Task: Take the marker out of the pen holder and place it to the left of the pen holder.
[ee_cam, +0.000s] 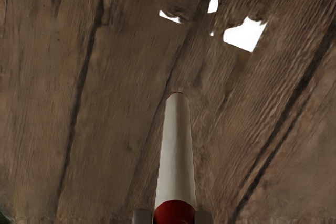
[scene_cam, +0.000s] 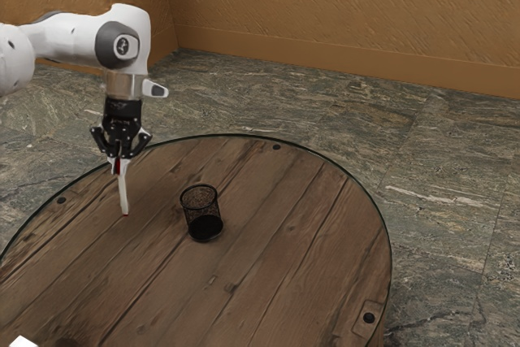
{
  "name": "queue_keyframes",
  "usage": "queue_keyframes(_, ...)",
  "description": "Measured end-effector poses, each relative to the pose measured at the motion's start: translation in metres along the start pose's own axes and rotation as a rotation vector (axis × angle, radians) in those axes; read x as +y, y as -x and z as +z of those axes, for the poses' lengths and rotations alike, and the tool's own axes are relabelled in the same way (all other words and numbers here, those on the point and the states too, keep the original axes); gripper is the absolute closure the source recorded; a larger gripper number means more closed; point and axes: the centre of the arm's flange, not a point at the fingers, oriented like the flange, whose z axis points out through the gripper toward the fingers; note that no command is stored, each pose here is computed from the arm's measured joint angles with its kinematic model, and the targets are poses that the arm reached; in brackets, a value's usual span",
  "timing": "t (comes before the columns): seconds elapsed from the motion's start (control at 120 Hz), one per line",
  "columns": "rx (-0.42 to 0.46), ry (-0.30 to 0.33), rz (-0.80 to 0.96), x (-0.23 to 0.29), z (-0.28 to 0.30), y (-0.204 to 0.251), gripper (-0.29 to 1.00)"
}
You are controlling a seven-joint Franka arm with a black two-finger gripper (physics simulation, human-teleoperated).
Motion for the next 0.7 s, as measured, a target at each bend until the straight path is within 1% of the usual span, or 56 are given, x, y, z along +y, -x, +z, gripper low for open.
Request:
queue_keyframes(0.05, -0.063, -0.021, -0.003, 0.001, 0.016, -0.006, 0.76)
queue_keyframes(0.1, -0.106, -0.036, -0.01, 0.0, 0.027, -0.015, 0.77)
queue_keyframes(0.283, -0.201, -0.077, -0.043, -0.009, 0.056, -0.042, 0.77)
queue_keyframes(0.408, -0.246, -0.09, -0.056, -0.011, 0.072, -0.05, 0.5)
queue_keyframes(0.5, -0.256, -0.095, -0.063, -0.011, 0.075, -0.051, 0.33)
queue_keyframes(0.633, -0.223, -0.091, -0.072, -0.01, 0.063, -0.047, 0.18)
queue_keyframes(0.7, -0.175, -0.084, -0.065, -0.005, 0.045, -0.037, 0.13)
